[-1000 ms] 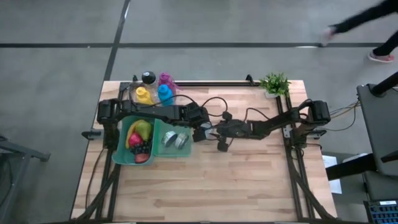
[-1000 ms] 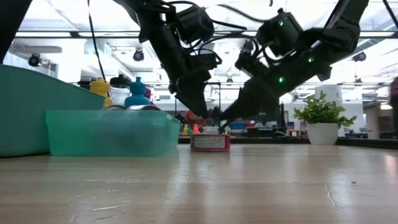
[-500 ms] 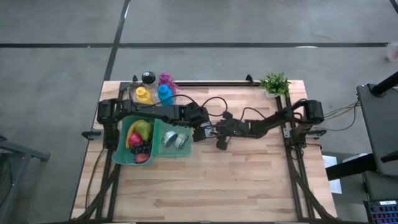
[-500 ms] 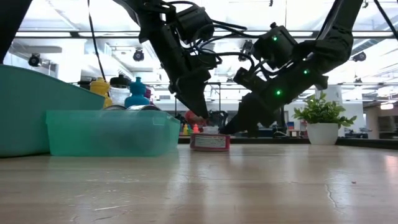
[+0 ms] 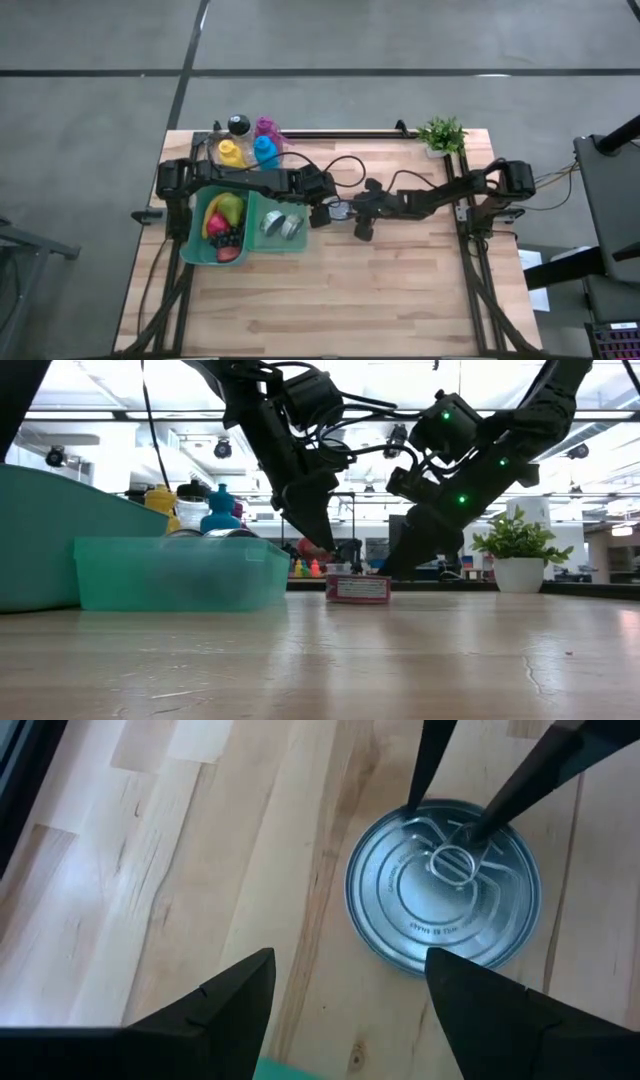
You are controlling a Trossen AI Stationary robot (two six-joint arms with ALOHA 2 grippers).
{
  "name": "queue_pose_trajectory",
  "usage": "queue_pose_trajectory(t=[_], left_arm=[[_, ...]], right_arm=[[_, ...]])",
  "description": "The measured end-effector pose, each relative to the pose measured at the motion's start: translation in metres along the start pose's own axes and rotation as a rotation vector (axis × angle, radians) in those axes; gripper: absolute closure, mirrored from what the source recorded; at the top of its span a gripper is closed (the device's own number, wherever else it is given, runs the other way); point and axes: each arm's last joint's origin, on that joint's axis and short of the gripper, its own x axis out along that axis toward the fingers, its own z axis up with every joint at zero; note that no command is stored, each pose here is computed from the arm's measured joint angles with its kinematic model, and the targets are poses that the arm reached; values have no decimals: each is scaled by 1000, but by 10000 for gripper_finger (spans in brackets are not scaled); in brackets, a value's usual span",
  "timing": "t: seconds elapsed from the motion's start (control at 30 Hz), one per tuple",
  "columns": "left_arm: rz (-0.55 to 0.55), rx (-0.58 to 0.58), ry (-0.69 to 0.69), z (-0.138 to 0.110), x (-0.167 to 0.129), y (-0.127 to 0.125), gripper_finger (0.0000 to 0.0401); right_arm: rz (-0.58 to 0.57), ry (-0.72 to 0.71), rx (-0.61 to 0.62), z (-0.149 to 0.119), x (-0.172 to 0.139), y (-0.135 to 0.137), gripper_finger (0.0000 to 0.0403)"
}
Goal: Pick & Place Food Item
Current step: Put the red tuna can into the light green bin
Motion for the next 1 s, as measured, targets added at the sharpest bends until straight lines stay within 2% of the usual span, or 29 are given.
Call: queue_pose_trajectory(t=[0.47, 0.73, 1.0], left_arm=[[-1, -4, 1, 0, 0, 0, 137], [-68, -5, 9, -1, 0, -2, 137], [-72, 1, 19, -2, 9, -4, 137]], right_arm=[[-6, 47, 30, -5, 0, -1, 256], [-29, 62, 35, -10, 2, -1, 256], [-41, 32, 39, -15, 1, -2, 256]])
